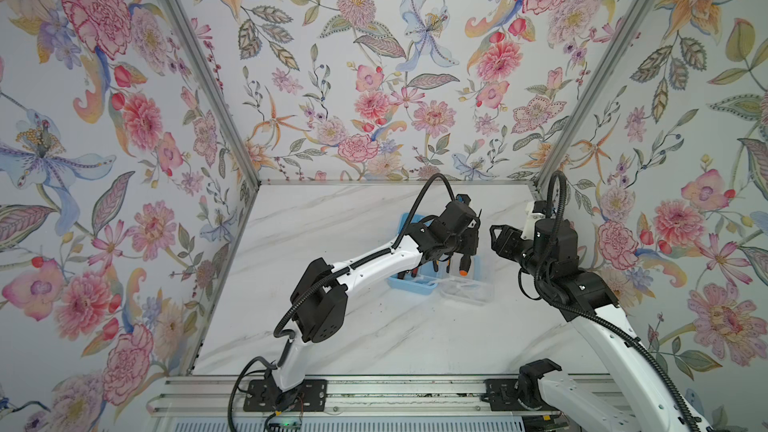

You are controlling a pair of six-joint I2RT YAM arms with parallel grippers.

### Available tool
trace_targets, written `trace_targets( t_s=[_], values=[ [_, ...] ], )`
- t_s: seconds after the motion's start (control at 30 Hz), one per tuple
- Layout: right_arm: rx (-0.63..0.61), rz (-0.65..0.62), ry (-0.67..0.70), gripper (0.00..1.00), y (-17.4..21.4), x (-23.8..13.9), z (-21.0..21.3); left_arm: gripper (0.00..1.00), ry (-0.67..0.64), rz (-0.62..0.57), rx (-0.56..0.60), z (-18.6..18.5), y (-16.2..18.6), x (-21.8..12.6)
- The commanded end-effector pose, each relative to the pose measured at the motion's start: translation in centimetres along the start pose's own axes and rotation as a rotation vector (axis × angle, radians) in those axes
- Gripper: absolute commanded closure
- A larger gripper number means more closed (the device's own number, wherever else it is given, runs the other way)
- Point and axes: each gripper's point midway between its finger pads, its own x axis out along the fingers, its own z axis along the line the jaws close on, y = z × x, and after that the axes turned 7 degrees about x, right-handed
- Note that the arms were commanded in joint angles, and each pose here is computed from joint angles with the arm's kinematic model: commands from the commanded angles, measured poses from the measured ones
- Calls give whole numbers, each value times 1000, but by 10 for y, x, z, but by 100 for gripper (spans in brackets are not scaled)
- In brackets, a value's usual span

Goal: Pack the tool kit
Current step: 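Carry the red screwdriver into the clear lid beside the Phillips and release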

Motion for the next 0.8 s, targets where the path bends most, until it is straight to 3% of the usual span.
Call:
trace_targets(
  t_s=[0.0,0.3,0.7,0.77],
  values=[
    [20,26,20,42,11,-4,-11,100,86,-48,-48,-23,-12,-2],
    [26,63,9,42,26,-5,-16,100,154,20,-149,-24,35,27],
    [30,72,1,42,32,-10,-18,100,156,73,-183,-24,61,40],
    [31,73,3,42,33,-11,-19,93,158,80,-187,-24,64,42]
  ],
)
